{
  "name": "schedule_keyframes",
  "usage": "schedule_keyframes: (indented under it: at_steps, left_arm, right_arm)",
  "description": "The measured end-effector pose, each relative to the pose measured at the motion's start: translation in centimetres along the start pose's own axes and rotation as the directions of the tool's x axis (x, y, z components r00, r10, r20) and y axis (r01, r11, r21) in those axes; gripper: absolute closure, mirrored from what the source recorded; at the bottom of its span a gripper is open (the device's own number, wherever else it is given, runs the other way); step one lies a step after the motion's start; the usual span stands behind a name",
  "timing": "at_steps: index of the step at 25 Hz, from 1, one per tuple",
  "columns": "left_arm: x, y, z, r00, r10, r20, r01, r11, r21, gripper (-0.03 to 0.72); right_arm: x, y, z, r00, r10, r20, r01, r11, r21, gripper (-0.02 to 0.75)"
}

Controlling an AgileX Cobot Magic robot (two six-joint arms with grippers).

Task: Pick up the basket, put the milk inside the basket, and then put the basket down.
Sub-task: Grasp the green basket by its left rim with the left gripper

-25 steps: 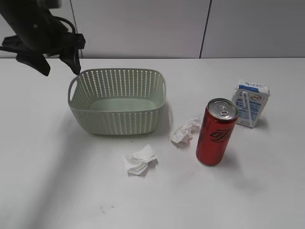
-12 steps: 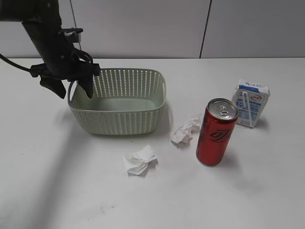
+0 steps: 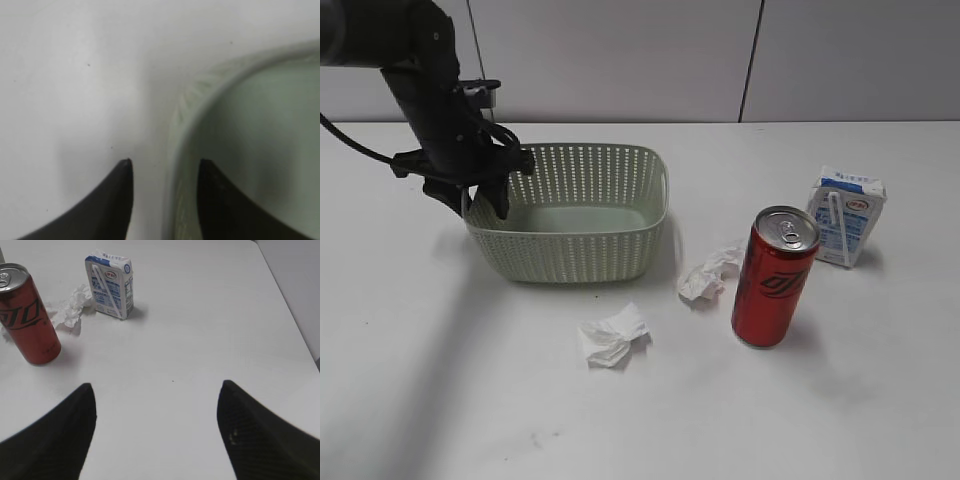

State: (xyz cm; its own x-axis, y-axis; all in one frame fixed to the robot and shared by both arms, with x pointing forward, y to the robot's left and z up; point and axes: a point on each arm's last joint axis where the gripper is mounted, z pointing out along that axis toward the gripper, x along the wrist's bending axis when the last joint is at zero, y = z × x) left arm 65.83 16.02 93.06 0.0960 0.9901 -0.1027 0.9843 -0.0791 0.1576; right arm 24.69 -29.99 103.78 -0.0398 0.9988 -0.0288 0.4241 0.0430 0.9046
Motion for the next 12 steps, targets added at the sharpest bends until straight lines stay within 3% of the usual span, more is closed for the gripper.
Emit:
schedule_keyframes:
  at_steps: [6, 12]
  left_arm:
    - [-0.03, 0.01, -0.01, 1.0, -0.002, 0.003, 0.002, 1.0, 0.0, 0.645]
    - [-0.23, -0.16, -0.27, 0.999, -0.025, 0.021, 0.024, 0.999, 0.024, 0.688]
  right_arm:
    - [0.0, 0.0, 0.0, 1.0, 0.0, 0.0, 0.0, 1.0, 0.0, 0.148]
    - [0.0, 0.0, 0.0, 1.0, 0.0, 0.0, 0.0, 1.0, 0.0, 0.148]
